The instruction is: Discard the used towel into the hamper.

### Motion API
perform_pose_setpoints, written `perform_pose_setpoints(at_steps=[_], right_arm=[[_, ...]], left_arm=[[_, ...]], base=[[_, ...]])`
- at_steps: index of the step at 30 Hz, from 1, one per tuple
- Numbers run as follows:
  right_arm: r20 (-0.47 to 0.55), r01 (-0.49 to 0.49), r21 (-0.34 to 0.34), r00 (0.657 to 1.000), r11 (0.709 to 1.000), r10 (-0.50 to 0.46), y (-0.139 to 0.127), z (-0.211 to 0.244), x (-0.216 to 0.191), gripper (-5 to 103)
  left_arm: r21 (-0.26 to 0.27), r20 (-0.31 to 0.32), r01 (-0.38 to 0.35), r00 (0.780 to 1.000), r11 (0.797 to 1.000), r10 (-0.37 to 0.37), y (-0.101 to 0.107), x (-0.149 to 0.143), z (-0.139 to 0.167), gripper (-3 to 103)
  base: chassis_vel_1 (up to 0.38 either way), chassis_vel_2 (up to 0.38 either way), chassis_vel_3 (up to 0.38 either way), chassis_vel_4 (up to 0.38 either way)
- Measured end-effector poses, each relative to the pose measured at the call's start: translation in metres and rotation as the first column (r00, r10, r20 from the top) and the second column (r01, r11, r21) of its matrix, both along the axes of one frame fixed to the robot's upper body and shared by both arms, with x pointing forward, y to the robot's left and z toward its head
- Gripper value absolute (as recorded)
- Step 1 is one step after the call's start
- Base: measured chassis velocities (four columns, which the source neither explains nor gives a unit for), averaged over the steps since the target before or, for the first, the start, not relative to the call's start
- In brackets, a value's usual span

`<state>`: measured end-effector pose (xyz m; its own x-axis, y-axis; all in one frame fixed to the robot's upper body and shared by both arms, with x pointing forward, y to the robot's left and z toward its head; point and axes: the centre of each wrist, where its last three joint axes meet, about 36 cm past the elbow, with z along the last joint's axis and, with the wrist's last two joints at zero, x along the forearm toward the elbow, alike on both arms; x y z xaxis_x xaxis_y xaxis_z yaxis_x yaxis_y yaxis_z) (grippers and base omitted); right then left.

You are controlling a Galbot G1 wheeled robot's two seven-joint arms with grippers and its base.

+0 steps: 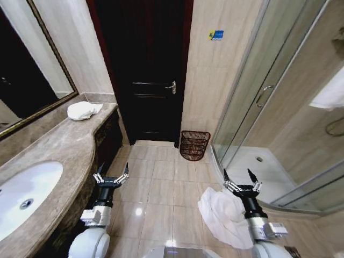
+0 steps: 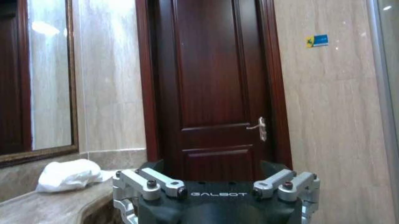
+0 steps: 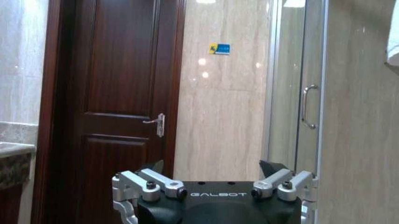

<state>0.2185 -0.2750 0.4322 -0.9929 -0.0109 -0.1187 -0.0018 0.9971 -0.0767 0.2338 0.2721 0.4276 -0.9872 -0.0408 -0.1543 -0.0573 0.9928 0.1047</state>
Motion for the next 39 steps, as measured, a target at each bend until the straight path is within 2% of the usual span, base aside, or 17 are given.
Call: perform_pose_setpoints(at_steps=[17, 39], right_arm=[[0.015, 0.0, -0.007, 1.0, 1.0, 0.0, 0.001, 0.007, -0.001, 100], [0.033, 0.0, -0.011, 0.999, 1.0, 0.001, 0.001, 0.016, -0.001, 100]], left_arm=[[0.012, 0.025, 0.0, 1.0, 1.0, -0.001, 0.002, -0.007, -0.002, 100], [0.014, 0.048, -0.004, 0.999, 1.0, 0.003, 0.004, -0.013, -0.002, 100]], base=[[-0.071, 0.144, 0.14, -0.078], [0.015, 0.192, 0.196, 0.017]])
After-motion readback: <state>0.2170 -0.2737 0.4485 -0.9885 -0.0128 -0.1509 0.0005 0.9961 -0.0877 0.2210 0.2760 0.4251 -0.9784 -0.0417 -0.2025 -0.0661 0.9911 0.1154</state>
